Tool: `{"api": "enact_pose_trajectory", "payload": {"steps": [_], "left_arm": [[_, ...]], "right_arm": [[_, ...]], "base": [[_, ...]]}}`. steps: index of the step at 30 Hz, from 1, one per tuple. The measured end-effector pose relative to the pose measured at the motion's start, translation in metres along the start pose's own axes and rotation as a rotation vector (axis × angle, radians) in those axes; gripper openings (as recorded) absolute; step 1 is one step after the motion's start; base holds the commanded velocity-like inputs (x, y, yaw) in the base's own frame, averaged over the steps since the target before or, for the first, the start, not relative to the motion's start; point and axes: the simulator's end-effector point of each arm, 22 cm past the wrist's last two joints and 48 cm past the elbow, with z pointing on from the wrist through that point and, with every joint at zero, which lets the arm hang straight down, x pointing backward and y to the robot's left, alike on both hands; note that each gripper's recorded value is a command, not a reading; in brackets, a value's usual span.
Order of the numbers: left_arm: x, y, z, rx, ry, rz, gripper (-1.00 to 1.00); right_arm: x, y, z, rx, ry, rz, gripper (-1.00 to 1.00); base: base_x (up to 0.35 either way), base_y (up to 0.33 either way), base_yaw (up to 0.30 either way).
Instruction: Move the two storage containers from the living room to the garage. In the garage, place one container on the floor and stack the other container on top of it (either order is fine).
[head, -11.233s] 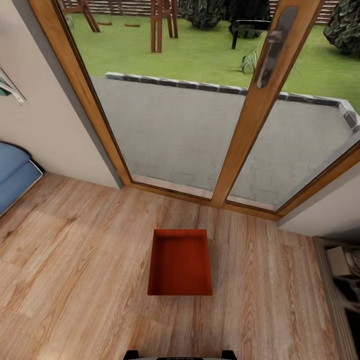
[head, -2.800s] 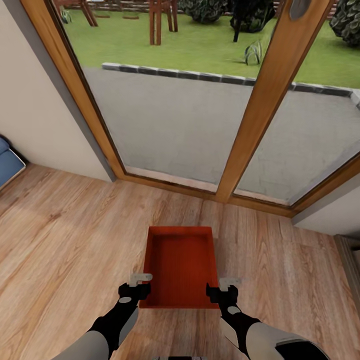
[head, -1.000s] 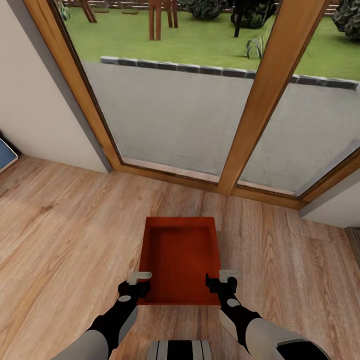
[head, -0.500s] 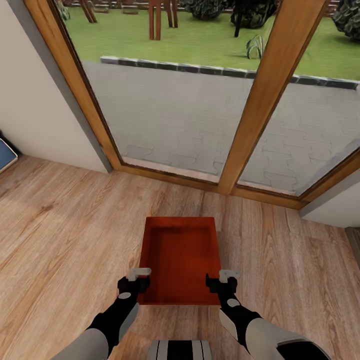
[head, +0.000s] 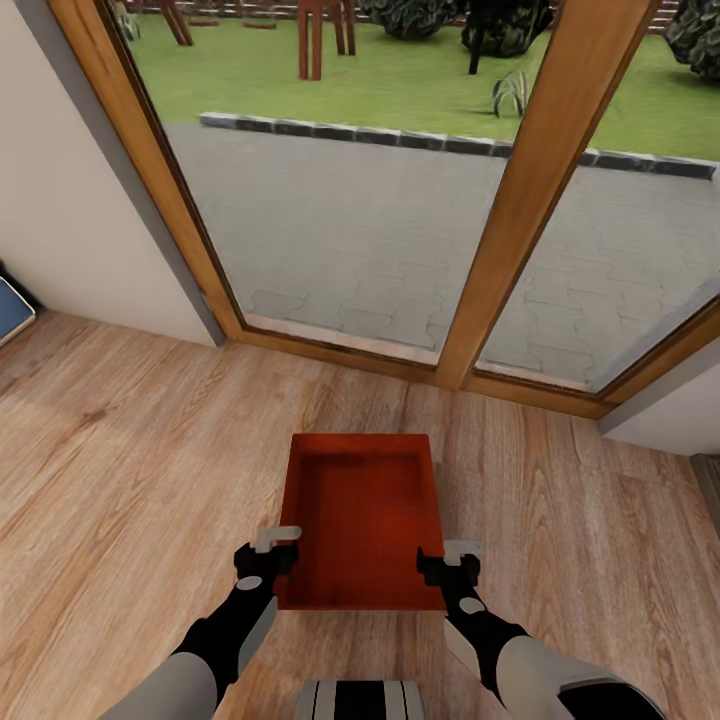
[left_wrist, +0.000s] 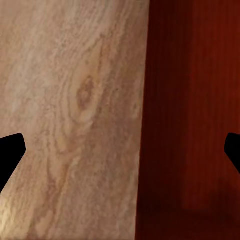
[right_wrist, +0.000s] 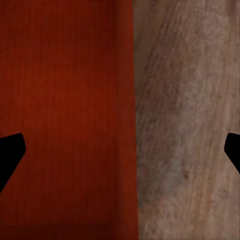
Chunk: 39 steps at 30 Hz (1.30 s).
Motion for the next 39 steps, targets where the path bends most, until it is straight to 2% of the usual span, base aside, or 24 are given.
{"api": "enact_pose_trajectory", "payload": {"steps": [6,9,16,39], "left_arm": [[0.002,0.0,0.0,0.0,0.005,0.0,1.0],[0.004,-0.001,0.0,0.001,0.009,0.002,1.0],[0.003,-0.001,0.0,0.001,0.006,0.001,1.0],[0.002,-0.002,0.0,0.003,0.005,0.0,1.0]], "right_arm": [[0.003,-0.003,0.0,0.005,0.006,0.0,1.0],[0.005,-0.02,0.001,0.026,0.008,-0.009,1.0],[0.006,-0.03,0.002,0.037,0.008,-0.015,1.0],[0.006,-0.015,0.001,0.02,0.01,-0.004,1.0]], "base": [[0.0,0.0,0.0],[0.0,0.0,0.0],[0.0,0.0,0.0],[0.0,0.0,0.0]]}}
